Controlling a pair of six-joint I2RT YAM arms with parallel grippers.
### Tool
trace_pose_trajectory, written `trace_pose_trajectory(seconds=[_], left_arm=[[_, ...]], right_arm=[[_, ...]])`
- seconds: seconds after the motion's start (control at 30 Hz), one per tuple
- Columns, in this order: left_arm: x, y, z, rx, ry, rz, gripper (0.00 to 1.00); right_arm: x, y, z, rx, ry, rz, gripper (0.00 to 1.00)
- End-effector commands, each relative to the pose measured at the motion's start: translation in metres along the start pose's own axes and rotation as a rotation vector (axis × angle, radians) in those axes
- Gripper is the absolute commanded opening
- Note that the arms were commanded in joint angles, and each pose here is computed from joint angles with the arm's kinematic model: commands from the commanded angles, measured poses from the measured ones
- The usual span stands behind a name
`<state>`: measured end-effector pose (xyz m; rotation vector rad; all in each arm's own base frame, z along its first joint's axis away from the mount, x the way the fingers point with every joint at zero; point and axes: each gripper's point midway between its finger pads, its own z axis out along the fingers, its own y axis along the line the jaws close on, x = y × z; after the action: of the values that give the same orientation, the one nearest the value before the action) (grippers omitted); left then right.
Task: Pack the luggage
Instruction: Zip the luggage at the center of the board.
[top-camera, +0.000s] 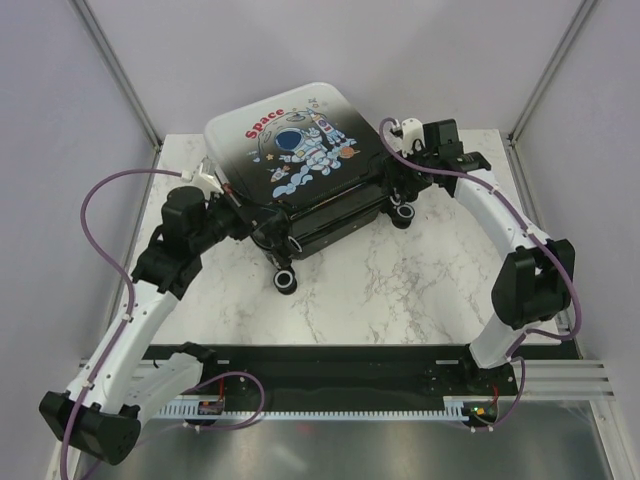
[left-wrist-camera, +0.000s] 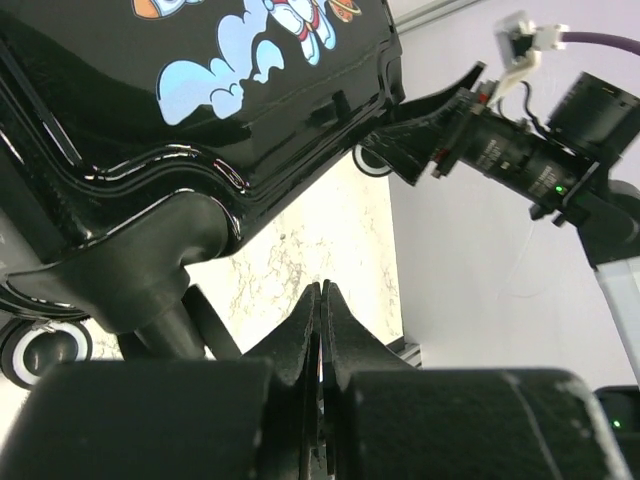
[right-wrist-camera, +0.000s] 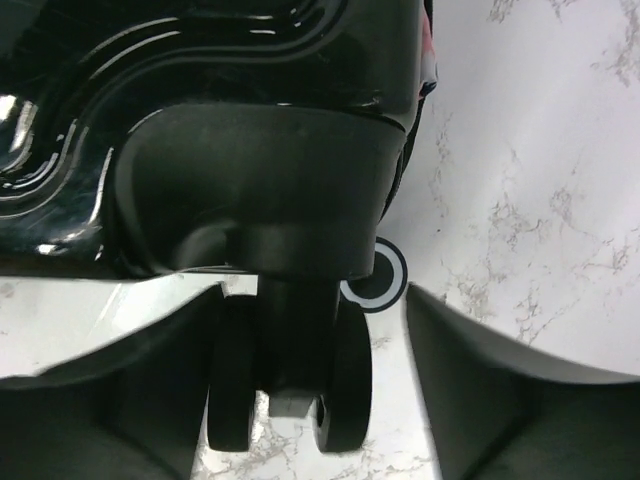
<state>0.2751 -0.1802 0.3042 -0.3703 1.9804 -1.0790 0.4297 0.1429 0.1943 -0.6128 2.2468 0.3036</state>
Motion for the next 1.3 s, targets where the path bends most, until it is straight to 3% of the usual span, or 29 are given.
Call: trace_pose_trajectory(seconds=[0.0, 0.07, 0.1, 0.2, 0.43, 0.8, 0.97, 1.1, 1.27], left_arm=[[-0.005, 0.001, -0.01, -0.001, -0.04, 0.034, 0.02], [-0.007, 0.001, -0.013, -0.006, -0.056, 0.037, 0.02], [-0.007, 0.001, -0.015, -0.011, -0.056, 0.039, 0.02], [-0.005, 0.01, -0.022, -0.051, -0.057, 0.075, 0.02], [0.014, 0.053, -0.041, -0.199, -0.033, 0.135, 0.02], [0.031, 0.075, -0.045, -0.243, -0.02, 0.09, 0.02], [0.051, 0.099, -0.046, -0.276, 0.016, 0.096, 0.02], [0.073, 0.141, -0.045, -0.384, 0.052, 0.115, 0.02], [0.085, 0.142, -0.023, -0.338, 0.019, 0.146, 0.06]], right_arm=[[-0.02, -0.001, 0.001, 0.011, -0.043, -0.037, 0.73], [-0.021, -0.002, 0.001, 0.022, -0.041, -0.036, 0.57], [-0.023, -0.002, 0.0, 0.028, -0.042, -0.038, 0.36], [-0.032, -0.005, -0.007, 0.057, -0.047, -0.039, 0.02], [-0.075, -0.005, -0.032, 0.146, -0.116, -0.07, 0.0], [-0.099, -0.013, -0.013, 0.217, -0.142, -0.091, 0.0], [-0.089, -0.016, 0.015, 0.206, -0.101, -0.081, 0.0], [-0.084, -0.013, 0.027, 0.188, -0.084, -0.058, 0.0], [-0.081, -0.009, 0.03, 0.177, -0.088, -0.04, 0.0]])
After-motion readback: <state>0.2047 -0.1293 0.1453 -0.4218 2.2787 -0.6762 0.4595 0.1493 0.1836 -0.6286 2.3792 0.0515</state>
